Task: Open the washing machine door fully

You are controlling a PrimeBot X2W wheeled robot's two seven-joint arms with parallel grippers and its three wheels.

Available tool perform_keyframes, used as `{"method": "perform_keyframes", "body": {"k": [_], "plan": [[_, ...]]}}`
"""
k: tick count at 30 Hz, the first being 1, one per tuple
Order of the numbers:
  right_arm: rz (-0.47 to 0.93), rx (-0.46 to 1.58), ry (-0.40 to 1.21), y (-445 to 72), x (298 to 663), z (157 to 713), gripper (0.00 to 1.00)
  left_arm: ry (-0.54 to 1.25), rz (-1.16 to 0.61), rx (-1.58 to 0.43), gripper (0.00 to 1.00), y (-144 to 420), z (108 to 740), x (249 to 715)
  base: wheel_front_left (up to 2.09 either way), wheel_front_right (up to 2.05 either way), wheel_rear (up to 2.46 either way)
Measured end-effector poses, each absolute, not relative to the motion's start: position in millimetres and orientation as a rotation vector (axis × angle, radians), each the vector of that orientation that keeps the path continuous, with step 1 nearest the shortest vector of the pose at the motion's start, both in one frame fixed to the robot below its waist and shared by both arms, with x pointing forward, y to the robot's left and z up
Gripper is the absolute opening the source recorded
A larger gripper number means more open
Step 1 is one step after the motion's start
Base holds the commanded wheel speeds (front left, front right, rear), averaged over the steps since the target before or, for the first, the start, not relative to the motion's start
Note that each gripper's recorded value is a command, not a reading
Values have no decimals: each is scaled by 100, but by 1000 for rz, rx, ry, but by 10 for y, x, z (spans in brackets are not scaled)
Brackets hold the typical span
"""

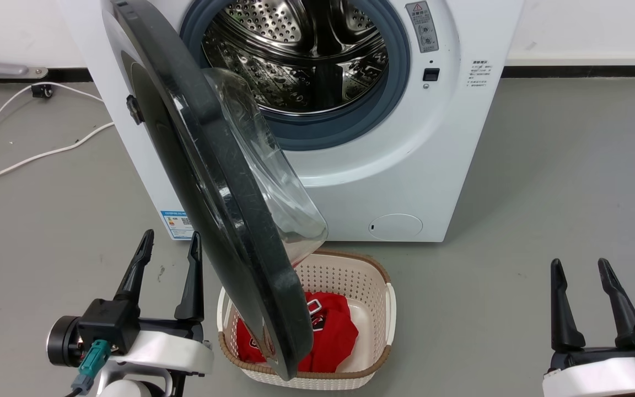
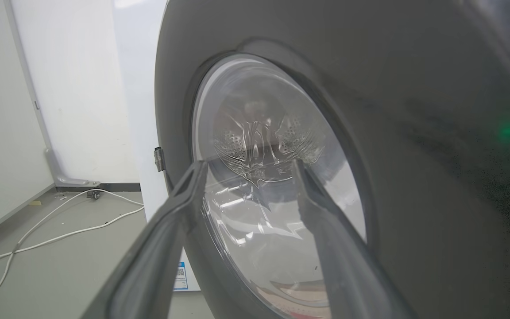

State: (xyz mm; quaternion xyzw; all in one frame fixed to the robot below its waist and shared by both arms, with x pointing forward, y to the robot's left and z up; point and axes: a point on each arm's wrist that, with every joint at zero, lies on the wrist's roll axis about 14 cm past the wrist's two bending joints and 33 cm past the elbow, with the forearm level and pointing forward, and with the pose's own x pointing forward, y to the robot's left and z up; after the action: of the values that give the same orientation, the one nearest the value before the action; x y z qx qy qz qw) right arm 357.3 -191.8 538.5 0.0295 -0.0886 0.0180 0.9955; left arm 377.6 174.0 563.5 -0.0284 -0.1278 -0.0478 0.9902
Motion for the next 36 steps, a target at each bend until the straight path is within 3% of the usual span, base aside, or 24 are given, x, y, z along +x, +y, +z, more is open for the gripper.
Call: {"method": "perform_keyframes", "body": {"k": [11, 12, 13, 14, 27, 36], "plan": [[36, 70, -169, -1911, 3627, 5340, 100, -250, -99, -58, 100, 1729, 5613, 3790, 0, 0, 0], [36, 71, -171, -1911, 3635, 5346, 100, -249, -100, -58, 67, 1727, 5610, 3792, 0, 0, 0], [36, 71, -174, -1910, 3641, 5353, 100, -248, -101, -58, 13, 1722, 5608, 3794, 0, 0, 0], [37, 71, -172, -1909, 3643, 5350, 100, -248, -102, -59, 0, 1719, 5607, 3796, 0, 0, 0], [40, 82, -166, -1893, 3656, 5320, 100, -282, -95, -64, 0, 1744, 5714, 3794, 0, 0, 0], [43, 94, -159, -1878, 3679, 5294, 100, -520, -84, -57, 0, 1805, 6465, 3728, 0, 0, 0]]}}
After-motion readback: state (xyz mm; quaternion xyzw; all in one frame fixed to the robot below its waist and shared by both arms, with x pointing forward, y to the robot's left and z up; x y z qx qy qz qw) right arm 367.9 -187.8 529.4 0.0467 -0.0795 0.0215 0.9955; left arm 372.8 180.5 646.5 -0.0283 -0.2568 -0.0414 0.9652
